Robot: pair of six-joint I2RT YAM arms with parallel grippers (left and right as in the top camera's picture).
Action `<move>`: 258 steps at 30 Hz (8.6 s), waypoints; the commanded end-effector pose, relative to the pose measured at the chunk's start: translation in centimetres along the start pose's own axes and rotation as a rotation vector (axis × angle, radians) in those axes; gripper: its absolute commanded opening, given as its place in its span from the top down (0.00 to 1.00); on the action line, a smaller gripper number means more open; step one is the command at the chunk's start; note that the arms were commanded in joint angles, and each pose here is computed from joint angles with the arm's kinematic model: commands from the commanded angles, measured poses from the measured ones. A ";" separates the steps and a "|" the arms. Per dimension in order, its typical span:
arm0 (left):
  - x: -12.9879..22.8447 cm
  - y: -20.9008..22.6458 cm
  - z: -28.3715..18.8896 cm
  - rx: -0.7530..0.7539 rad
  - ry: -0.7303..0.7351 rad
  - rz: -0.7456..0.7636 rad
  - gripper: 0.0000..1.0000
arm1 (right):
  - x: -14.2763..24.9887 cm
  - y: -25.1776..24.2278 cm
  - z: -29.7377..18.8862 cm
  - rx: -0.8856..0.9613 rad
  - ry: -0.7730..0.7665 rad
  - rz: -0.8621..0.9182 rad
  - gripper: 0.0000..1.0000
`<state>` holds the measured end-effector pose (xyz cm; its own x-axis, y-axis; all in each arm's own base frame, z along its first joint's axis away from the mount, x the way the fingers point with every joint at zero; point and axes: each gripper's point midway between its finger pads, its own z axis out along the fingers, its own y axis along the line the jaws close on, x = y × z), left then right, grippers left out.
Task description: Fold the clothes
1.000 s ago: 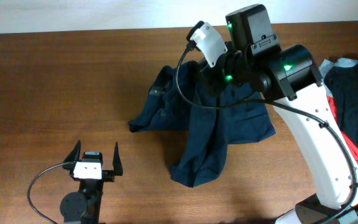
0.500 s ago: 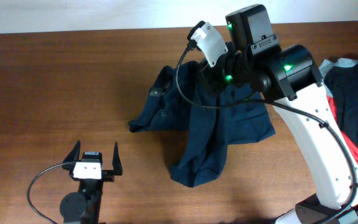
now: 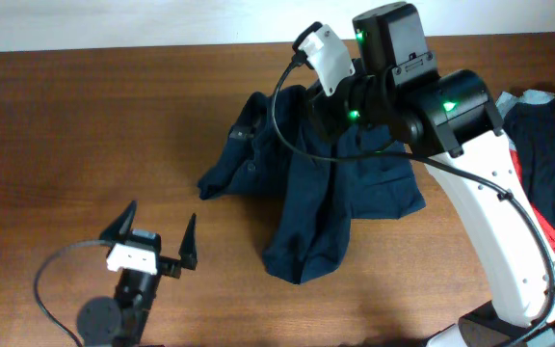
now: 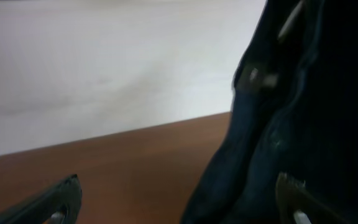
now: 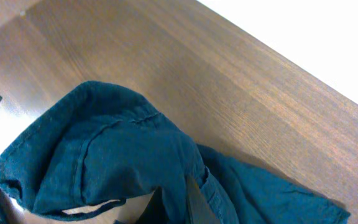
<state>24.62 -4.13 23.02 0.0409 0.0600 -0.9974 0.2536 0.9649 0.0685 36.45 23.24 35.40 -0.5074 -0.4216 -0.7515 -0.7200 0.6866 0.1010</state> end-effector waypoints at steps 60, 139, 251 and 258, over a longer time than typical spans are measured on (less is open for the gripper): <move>7.6 -7.1 19.3 0.570 0.829 -0.641 0.64 | -6.4 -1.4 -10.0 -0.065 -0.320 0.133 0.96; 5.9 -0.6 19.7 0.012 0.869 -0.309 0.99 | 12.8 -12.8 4.3 0.318 0.529 0.440 0.38; 14.6 -2.5 21.0 -0.113 1.029 -0.129 0.98 | 30.5 -9.7 9.3 0.408 1.130 0.696 0.96; 14.6 -2.5 21.0 -0.113 1.029 -0.129 0.98 | 33.6 -11.1 10.0 0.526 1.135 0.685 0.88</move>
<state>44.46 -11.21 8.83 -0.8394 0.0890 -0.5362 0.1089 0.9940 -0.0055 32.28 8.83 3.21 -0.9530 -0.0222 0.3022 -0.0643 0.9894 -0.1302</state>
